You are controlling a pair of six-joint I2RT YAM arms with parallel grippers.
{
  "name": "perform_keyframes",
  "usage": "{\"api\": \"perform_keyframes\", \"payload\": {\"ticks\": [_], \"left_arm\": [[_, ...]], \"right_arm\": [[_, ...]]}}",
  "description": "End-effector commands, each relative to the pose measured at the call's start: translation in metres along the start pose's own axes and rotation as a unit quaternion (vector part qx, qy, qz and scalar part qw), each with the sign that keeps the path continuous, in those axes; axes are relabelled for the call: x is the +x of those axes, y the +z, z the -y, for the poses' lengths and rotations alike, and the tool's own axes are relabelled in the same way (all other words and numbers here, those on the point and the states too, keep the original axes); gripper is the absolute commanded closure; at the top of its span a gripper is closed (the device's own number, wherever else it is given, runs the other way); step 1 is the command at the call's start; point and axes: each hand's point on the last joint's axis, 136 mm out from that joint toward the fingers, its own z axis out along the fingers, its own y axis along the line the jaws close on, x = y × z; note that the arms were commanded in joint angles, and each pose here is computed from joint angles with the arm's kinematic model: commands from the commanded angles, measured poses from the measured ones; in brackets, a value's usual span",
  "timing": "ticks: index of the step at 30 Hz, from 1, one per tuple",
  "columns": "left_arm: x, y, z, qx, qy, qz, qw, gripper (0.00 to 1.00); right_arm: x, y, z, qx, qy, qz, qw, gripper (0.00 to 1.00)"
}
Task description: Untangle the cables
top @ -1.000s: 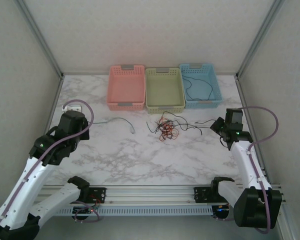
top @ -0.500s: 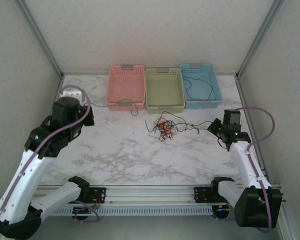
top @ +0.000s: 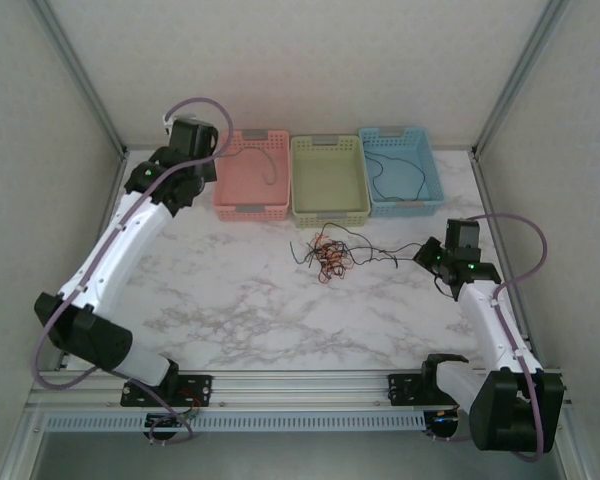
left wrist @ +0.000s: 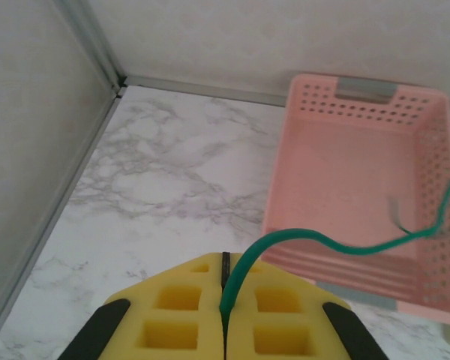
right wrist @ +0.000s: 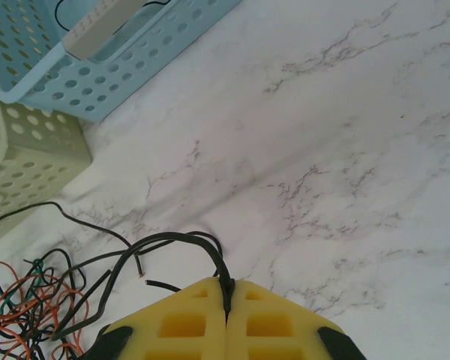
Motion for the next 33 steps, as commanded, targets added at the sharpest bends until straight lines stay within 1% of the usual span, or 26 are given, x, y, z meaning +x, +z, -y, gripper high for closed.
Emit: {"api": "perform_keyframes", "payload": {"ticks": [1, 3, 5, 9, 11, 13, 19, 23, 26, 28, 30, 33], "left_arm": [[-0.021, 0.005, -0.005, -0.021, -0.011, 0.028, 0.999, 1.00], [-0.016, 0.020, 0.009, -0.002, -0.007, 0.014, 1.000, 1.00], [-0.006, 0.038, 0.025, 0.010, 0.006, -0.014, 1.000, 1.00], [0.013, 0.073, 0.048, 0.017, 0.026, -0.048, 0.998, 1.00], [0.027, 0.094, 0.062, 0.021, 0.039, -0.074, 0.996, 1.00], [0.036, 0.110, 0.071, 0.020, 0.040, -0.085, 0.995, 1.00], [0.063, 0.160, 0.105, 0.049, 0.029, -0.120, 0.991, 1.00], [0.084, 0.189, 0.118, 0.046, 0.045, -0.153, 0.986, 1.00], [0.094, 0.204, 0.122, 0.039, 0.059, -0.162, 0.984, 1.00], [0.104, 0.215, 0.124, 0.029, 0.078, -0.179, 0.980, 1.00], [0.113, 0.224, 0.126, 0.023, 0.092, -0.189, 0.977, 1.00], [0.119, 0.227, 0.125, 0.021, 0.098, -0.196, 0.975, 1.00]], "right_arm": [[0.004, 0.002, -0.004, -0.010, -0.010, -0.009, 1.000, 1.00], [0.004, 0.003, -0.005, -0.011, -0.010, -0.010, 1.000, 1.00], [0.004, 0.004, -0.004, -0.011, -0.011, -0.010, 1.000, 1.00], [0.005, 0.004, -0.005, -0.011, -0.010, -0.014, 1.000, 1.00], [0.005, 0.005, -0.003, -0.007, -0.010, -0.014, 1.000, 1.00], [0.005, 0.005, -0.003, -0.006, -0.012, -0.015, 1.000, 1.00], [0.006, 0.006, -0.003, -0.008, -0.011, -0.017, 1.000, 1.00], [0.006, 0.005, -0.004, -0.009, -0.012, -0.017, 1.000, 1.00], [0.006, 0.005, -0.004, -0.009, -0.011, -0.016, 1.000, 1.00], [0.006, 0.005, -0.004, -0.009, -0.011, -0.017, 1.000, 1.00], [0.006, 0.005, -0.004, -0.009, -0.010, -0.018, 1.000, 1.00], [0.007, 0.005, -0.004, -0.010, -0.010, -0.019, 1.000, 1.00]]}}
